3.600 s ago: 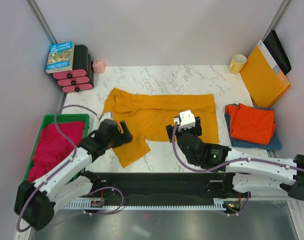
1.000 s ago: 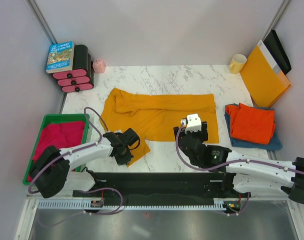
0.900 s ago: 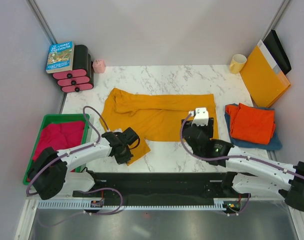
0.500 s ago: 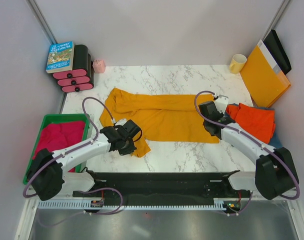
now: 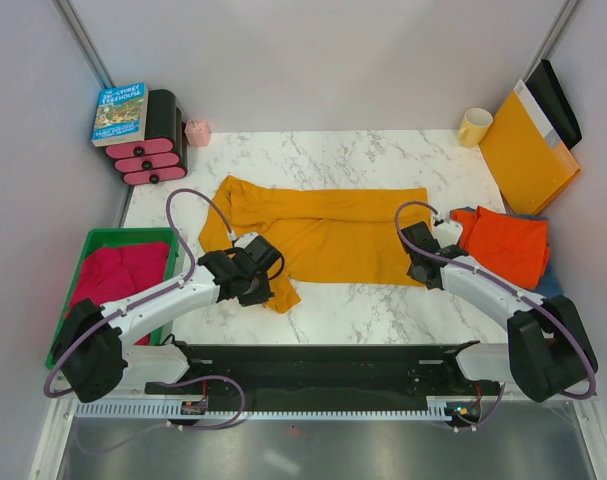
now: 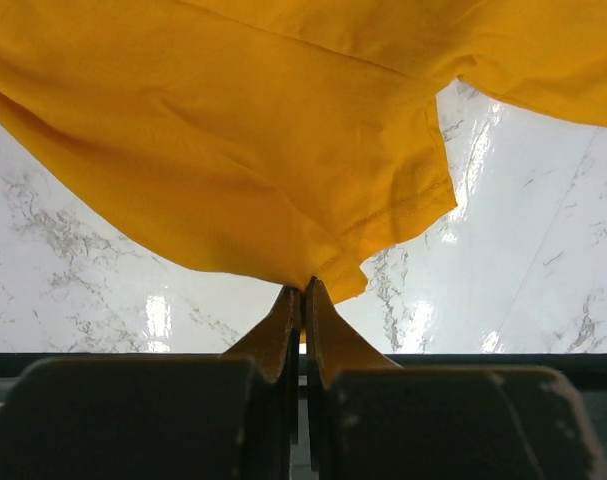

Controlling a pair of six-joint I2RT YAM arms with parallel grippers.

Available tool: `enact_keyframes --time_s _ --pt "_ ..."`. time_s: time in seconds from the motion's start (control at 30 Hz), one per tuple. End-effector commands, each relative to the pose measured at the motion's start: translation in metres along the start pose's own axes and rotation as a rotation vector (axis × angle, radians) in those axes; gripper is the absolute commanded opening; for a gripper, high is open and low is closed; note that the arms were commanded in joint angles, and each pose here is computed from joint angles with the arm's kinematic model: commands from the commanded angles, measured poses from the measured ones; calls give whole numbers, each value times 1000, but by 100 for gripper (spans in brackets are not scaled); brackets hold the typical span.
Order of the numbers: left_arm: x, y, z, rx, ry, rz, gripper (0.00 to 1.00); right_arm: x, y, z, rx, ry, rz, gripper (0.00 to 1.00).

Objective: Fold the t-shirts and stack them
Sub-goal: Grap the side of the flattened tshirt closest away from the robot with both arms

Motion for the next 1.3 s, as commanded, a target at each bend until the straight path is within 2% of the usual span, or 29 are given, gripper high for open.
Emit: enact_keyframes --time_s 0.0,0.27,0.53,0.63,0.67,0.73,0.77,0.93,1.0,1.13,1.27 --pt "-2 2 -7 50 -37 -13 2 8 1 -19 86 -62 -2 41" --pt "-3 4 -8 62 -55 -16 2 10 -12 -30 148 -91 19 44" --pt "-3 7 -4 71 -56 -24 2 24 -21 -28 131 -94 96 50" --pt "-2 7 -4 71 -53 -24 2 30 -19 -28 110 -106 115 42" --pt "-2 7 -4 72 -53 -25 2 33 -19 -28 103 -112 123 35" --pt "-3 8 -5 77 -50 -25 2 34 -17 -28 96 -124 124 28" --pt "-3 8 -4 77 -49 -26 2 35 -17 -29 95 -128 127 21" --pt "-3 10 -3 81 -46 -31 2 34 -14 -31 89 -154 116 0" --pt "-4 13 -2 84 -41 -41 2 30 -10 -32 80 -156 97 0" --pt "-16 27 0 94 -26 -123 2 8 12 -38 18 -186 -31 0" --pt "-24 44 0 130 -14 -169 2 -7 30 -41 -18 -175 -82 0"
Point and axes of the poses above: each gripper's point midway between its finger pads, its own y axis back along the fingers, its own z axis along the line the jaws close on, x = y × z, the point moved 6 cm from there along y, back along the fingers, and after that the axes turned 10 degrees about y, right-handed, at the moved point
